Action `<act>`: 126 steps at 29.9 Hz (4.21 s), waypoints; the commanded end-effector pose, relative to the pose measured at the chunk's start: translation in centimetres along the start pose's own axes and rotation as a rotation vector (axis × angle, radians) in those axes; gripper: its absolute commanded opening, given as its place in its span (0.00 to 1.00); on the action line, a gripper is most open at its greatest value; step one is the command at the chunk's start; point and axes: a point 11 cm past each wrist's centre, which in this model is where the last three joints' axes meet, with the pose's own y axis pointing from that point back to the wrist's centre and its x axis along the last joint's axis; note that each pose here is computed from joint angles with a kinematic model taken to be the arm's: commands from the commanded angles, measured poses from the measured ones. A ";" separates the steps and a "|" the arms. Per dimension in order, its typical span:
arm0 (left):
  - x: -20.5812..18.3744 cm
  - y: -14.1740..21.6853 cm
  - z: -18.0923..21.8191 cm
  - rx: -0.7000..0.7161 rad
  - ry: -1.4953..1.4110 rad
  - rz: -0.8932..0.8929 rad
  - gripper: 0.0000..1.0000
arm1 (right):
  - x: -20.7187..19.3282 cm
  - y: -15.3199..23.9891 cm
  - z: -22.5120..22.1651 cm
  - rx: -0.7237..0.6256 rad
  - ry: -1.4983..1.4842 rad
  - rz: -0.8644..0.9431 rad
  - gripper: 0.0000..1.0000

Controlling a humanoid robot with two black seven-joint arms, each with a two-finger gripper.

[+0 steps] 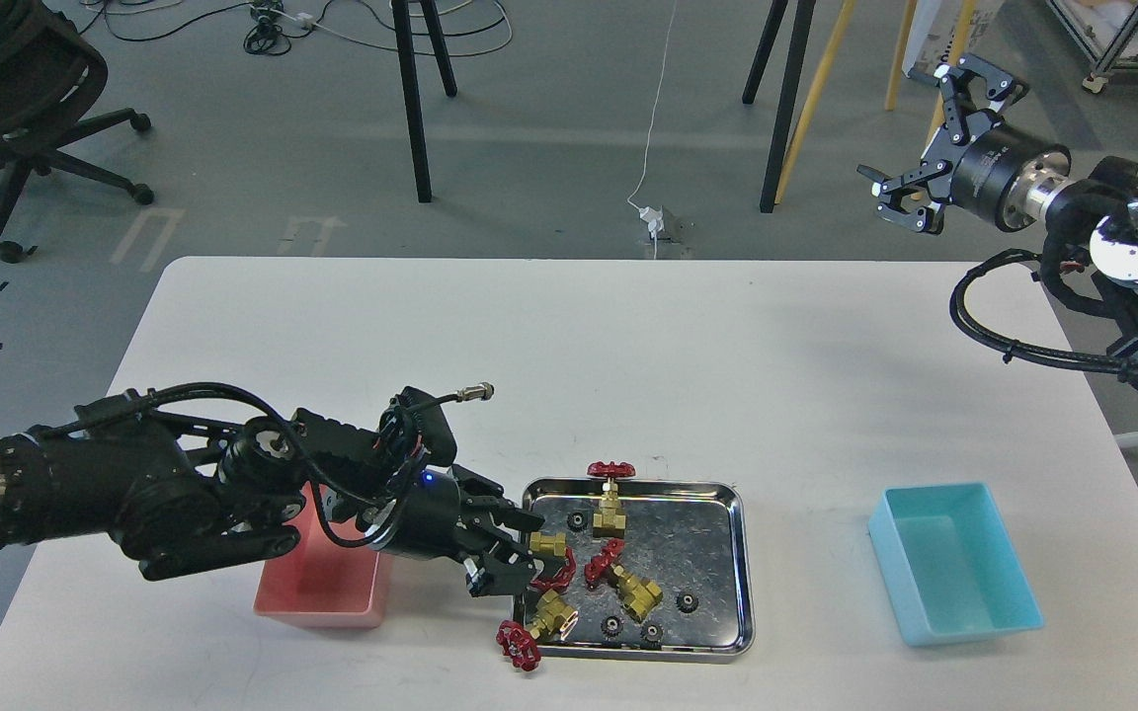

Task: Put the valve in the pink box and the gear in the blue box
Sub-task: 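Reach the left gripper into the tray and grasp a red-handled brass valve, then lift the valve and carry it over the pink box, then lower the valve into the pink box and open the left gripper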

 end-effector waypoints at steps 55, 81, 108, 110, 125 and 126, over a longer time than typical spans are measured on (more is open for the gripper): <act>2.1 13.2 -2.3 0.172 0.058 0.222 0.21 | -9.2 -2.6 -7.0 0.187 -0.097 -0.230 1.00; -6.8 18.7 -2.4 0.305 0.135 0.135 0.21 | -9.8 -2.7 -7.0 0.184 -0.095 -0.252 1.00; -9.8 15.5 -3.7 0.304 0.164 0.111 0.24 | -8.9 -2.6 -5.6 0.168 -0.115 -0.239 1.00; -9.9 15.6 -3.8 0.307 0.166 0.110 0.29 | -8.9 -2.6 -5.6 0.168 -0.115 -0.241 1.00; -9.0 16.2 -4.2 0.326 0.165 0.139 0.56 | -8.1 -2.6 -4.4 0.154 -0.118 -0.224 1.00; -8.4 16.4 -4.4 0.330 0.160 0.155 0.57 | -8.3 -2.6 -4.2 0.150 -0.120 -0.231 1.00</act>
